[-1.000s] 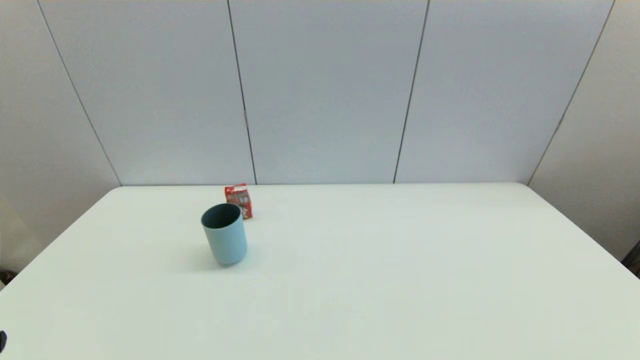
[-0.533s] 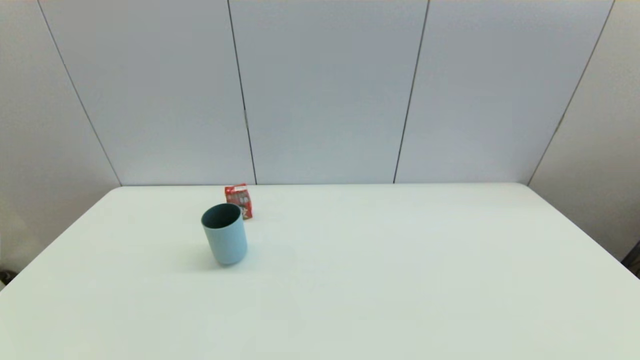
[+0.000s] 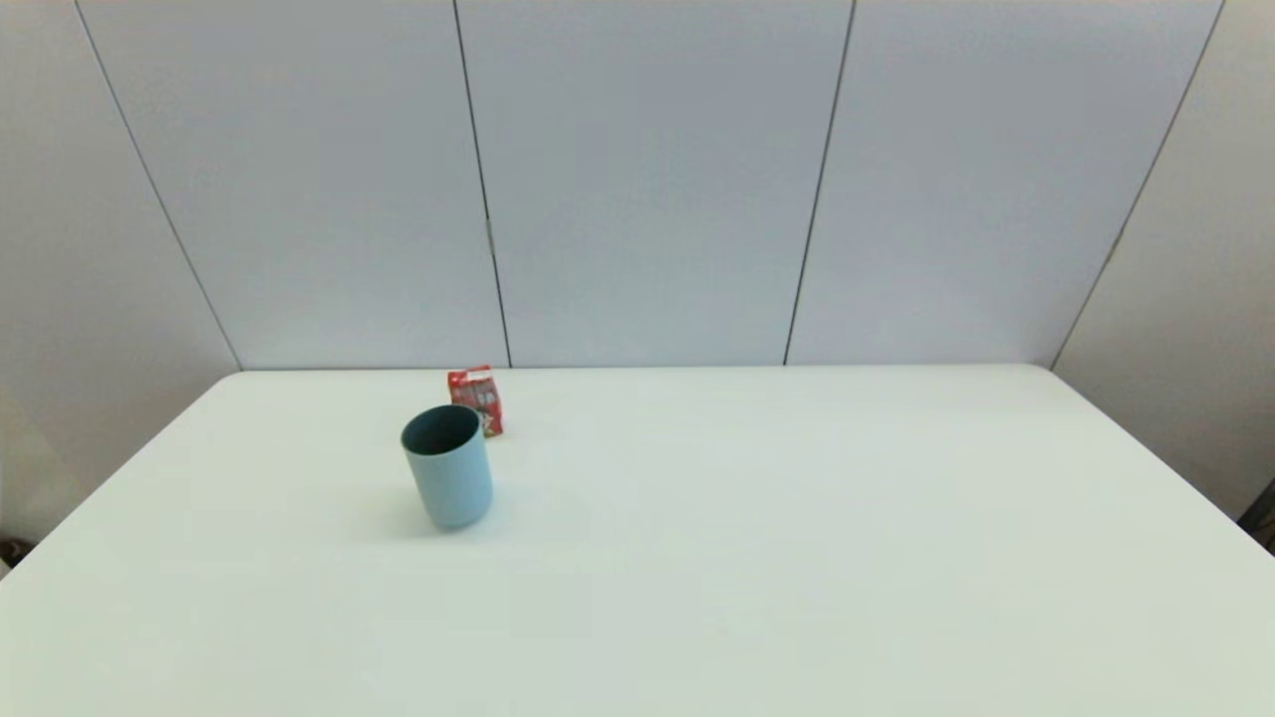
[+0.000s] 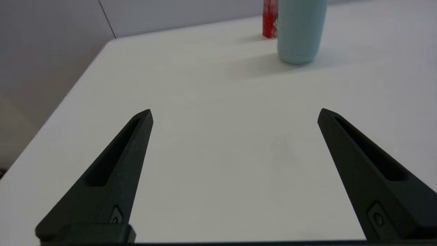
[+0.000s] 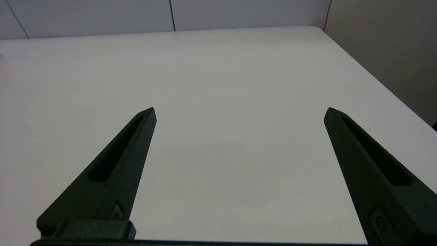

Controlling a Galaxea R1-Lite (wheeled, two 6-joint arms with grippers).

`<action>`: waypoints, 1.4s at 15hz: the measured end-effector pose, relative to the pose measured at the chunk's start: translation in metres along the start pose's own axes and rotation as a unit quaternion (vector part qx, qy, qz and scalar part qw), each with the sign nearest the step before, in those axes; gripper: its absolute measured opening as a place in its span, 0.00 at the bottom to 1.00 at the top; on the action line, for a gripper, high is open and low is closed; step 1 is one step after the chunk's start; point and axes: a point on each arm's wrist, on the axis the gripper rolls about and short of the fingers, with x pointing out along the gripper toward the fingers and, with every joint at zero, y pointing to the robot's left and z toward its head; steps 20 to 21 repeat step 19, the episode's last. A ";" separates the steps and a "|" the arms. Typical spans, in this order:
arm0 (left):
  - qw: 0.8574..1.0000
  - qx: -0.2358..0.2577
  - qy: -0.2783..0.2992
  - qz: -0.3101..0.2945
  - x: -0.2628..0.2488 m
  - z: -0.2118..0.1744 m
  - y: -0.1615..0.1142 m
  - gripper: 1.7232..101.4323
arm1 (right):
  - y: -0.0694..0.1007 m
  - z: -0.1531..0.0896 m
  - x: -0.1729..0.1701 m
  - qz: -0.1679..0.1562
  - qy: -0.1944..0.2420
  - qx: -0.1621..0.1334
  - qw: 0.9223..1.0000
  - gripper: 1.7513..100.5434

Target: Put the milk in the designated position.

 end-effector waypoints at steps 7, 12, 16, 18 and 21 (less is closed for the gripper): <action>0.999 -0.044 -0.002 0.008 0.001 -0.005 0.000 0.96 | 0.000 0.000 0.000 0.000 0.000 0.001 1.000 0.97; 0.999 -0.044 -0.002 0.009 0.001 -0.005 0.000 0.96 | 0.000 0.000 0.000 0.000 0.000 0.001 1.000 0.97; 0.999 -0.044 -0.001 0.009 0.001 -0.005 0.000 0.96 | 0.000 0.000 0.000 0.000 0.000 0.001 1.000 0.97; 0.999 -0.044 -0.002 0.009 0.001 -0.005 0.000 0.96 | 0.000 0.000 0.000 0.000 0.000 0.002 1.000 0.97; 0.999 -0.044 -0.002 0.009 0.001 -0.005 0.000 0.96 | 0.000 0.000 0.000 0.000 0.000 0.002 1.000 0.97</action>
